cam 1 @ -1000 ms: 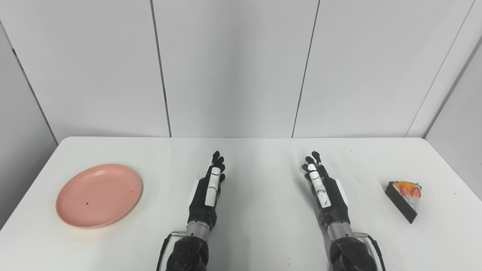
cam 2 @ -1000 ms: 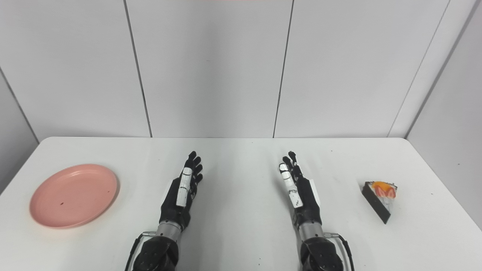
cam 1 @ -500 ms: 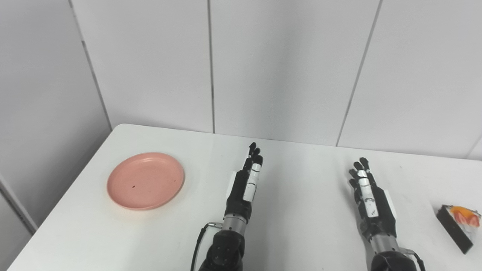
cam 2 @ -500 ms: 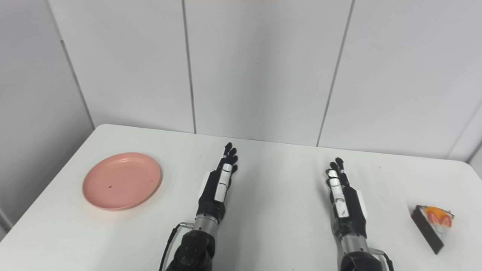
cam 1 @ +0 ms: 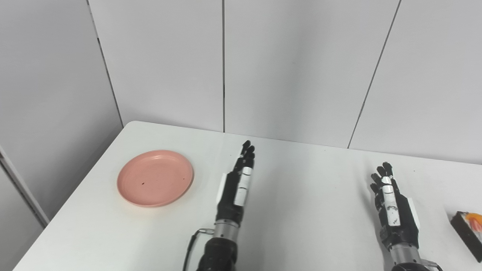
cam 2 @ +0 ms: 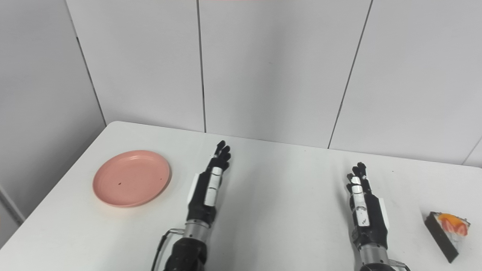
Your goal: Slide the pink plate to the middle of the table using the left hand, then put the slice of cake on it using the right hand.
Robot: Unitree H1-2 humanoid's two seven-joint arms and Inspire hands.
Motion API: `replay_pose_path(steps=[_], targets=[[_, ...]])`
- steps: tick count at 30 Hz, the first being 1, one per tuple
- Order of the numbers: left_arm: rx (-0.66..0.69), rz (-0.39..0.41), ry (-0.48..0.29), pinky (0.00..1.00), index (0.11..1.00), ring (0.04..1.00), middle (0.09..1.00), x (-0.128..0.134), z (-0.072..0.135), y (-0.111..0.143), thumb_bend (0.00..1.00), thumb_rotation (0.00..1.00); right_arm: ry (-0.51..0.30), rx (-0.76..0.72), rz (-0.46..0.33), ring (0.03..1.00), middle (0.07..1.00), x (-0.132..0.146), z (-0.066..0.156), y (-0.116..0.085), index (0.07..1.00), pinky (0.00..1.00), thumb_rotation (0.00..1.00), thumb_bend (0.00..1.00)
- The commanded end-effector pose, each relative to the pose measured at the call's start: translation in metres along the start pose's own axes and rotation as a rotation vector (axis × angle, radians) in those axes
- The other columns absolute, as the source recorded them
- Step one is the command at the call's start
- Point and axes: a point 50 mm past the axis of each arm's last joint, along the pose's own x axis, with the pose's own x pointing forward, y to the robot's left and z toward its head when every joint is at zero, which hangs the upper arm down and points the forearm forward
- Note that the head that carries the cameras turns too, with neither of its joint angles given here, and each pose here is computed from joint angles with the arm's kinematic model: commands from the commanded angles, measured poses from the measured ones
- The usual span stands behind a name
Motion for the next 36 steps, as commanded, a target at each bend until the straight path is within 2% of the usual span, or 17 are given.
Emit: replay_pose_path(steps=[1, 5, 7, 12, 17, 25, 29, 33, 36], targets=[[0.017, 0.018, -0.021, 0.87, 0.897, 0.899, 0.898, 0.007, 0.016, 0.009, 0.63, 1.00, 0.002, 0.015, -0.003, 0.974, 0.989, -0.001, 0.003, 0.002, 1.000, 1.00, 0.87, 0.46], [0.039, 0.062, -0.037, 0.84, 0.863, 0.864, 0.866, 0.009, 0.034, 0.027, 0.68, 1.00, 0.007, 0.022, -0.001, 0.982, 0.993, -0.003, 0.006, 0.002, 1.000, 1.00, 0.88, 0.44], [0.051, 0.089, -0.051, 0.79, 0.832, 0.835, 0.839, 0.009, 0.042, 0.031, 0.68, 1.00, 0.010, 0.019, 0.000, 0.981, 0.992, -0.003, 0.007, 0.002, 1.000, 1.00, 0.89, 0.43], [0.053, 0.148, -0.104, 0.77, 0.794, 0.801, 0.803, 0.013, 0.063, 0.049, 0.68, 0.99, 0.012, 0.023, 0.010, 0.986, 1.000, -0.004, 0.010, 0.001, 1.000, 1.00, 0.91, 0.41], [0.121, 0.233, -0.150, 0.77, 0.751, 0.754, 0.763, 0.020, 0.078, 0.078, 0.70, 1.00, -0.007, 0.034, 0.011, 0.989, 1.000, -0.004, 0.009, 0.003, 1.000, 1.00, 0.85, 0.45], [0.141, 0.373, -0.199, 0.74, 0.728, 0.732, 0.734, 0.028, 0.103, 0.122, 0.71, 1.00, -0.012, 0.026, 0.011, 0.992, 1.000, -0.005, 0.011, 0.004, 1.000, 1.00, 0.86, 0.47], [0.205, 0.429, -0.209, 0.76, 0.717, 0.728, 0.719, 0.031, 0.108, 0.143, 0.72, 1.00, -0.013, 0.021, 0.012, 0.990, 1.000, -0.005, 0.013, 0.004, 1.000, 1.00, 0.85, 0.47], [0.226, 0.490, -0.216, 0.71, 0.700, 0.704, 0.700, 0.033, 0.108, 0.164, 0.70, 1.00, -0.015, 0.019, 0.016, 0.996, 1.000, -0.006, 0.014, 0.004, 1.000, 1.00, 0.87, 0.47], [0.240, 0.533, -0.207, 0.71, 0.700, 0.715, 0.703, 0.033, 0.108, 0.176, 0.70, 1.00, -0.014, 0.016, 0.015, 0.996, 1.000, -0.007, 0.015, 0.004, 1.000, 1.00, 0.89, 0.46]])
